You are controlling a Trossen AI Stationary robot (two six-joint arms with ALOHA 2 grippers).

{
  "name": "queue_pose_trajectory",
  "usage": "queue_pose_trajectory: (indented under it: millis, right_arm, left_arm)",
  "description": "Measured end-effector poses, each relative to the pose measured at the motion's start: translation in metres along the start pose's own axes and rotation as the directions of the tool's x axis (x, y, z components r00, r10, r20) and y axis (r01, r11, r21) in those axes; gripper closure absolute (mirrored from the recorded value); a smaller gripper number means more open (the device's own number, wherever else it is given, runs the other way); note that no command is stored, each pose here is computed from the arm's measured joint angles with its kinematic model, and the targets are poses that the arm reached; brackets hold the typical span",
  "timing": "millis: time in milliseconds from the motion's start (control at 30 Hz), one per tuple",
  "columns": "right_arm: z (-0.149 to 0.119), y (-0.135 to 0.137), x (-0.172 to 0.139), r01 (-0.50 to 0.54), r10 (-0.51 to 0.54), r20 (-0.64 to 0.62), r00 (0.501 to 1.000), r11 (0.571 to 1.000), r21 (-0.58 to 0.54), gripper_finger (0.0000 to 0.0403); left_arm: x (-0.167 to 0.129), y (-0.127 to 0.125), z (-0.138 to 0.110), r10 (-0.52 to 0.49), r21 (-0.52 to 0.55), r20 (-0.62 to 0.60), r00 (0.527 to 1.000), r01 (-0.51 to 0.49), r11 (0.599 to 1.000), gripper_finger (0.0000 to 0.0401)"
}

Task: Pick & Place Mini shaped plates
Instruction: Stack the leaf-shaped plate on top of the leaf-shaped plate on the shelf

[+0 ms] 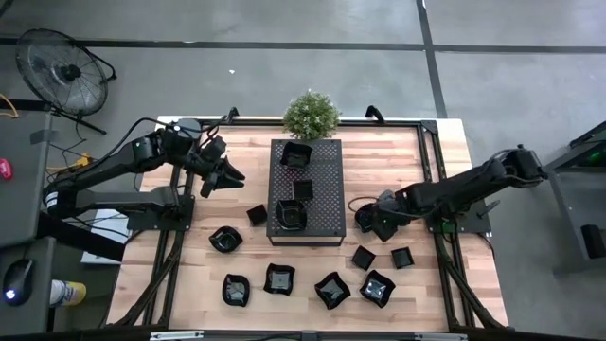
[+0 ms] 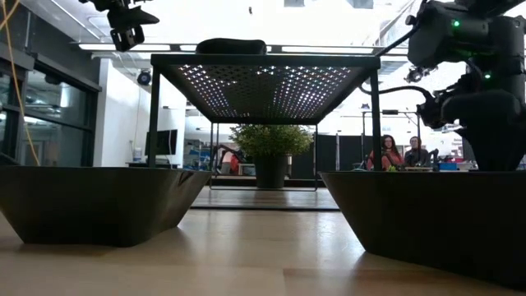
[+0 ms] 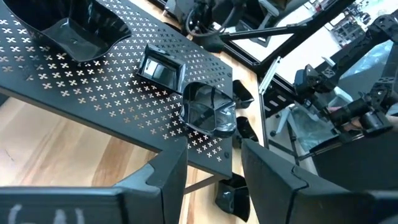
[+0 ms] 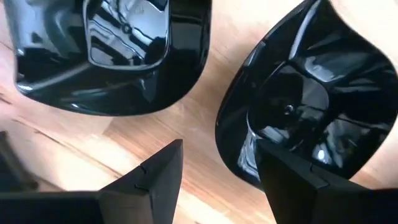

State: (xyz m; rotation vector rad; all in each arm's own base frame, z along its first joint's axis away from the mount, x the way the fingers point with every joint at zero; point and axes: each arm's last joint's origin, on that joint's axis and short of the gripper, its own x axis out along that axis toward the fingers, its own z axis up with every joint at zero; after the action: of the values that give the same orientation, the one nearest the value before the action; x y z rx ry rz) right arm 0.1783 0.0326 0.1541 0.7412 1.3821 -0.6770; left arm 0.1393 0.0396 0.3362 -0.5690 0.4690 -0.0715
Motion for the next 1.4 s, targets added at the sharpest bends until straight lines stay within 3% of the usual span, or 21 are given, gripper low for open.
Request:
queue_pose_trajectory:
  millis: [300,733,1100,1400]
  right_arm:
    - [-0.009,0.007,0.013,0.077,-0.078,-0.009,0.997,0.994,-0.073,0.0225]
    - [-0.011,0.008,0.011,0.048,-0.052,-0.059,0.997,0.996,-0.069,0.0394]
    - [-0.018,-0.002,-0.013,-0.027,0.031,-0.113,0.993,0.999,0.036,0.0401]
    - [-0.014,0.0,-0.073,-0.015,0.015,-0.067,0.998,1.0,0.009,0.0402]
  left_arm:
    - [0.0,0.0,0.0,0.0,-0.006,0.0,1.0,0.0,1.0,0.0252]
    - [0.0,0.0,0.0,0.001,-0.007,0.0,1.0,-0.001,1.0,0.0252]
    - [0.0,0.0,0.0,0.002,-0.013,0.001,1.0,-0.002,1.0,0.0252]
    - [0.0,0.0,0.0,0.002,-0.013,0.002,1.0,-0.002,1.0,0.0252]
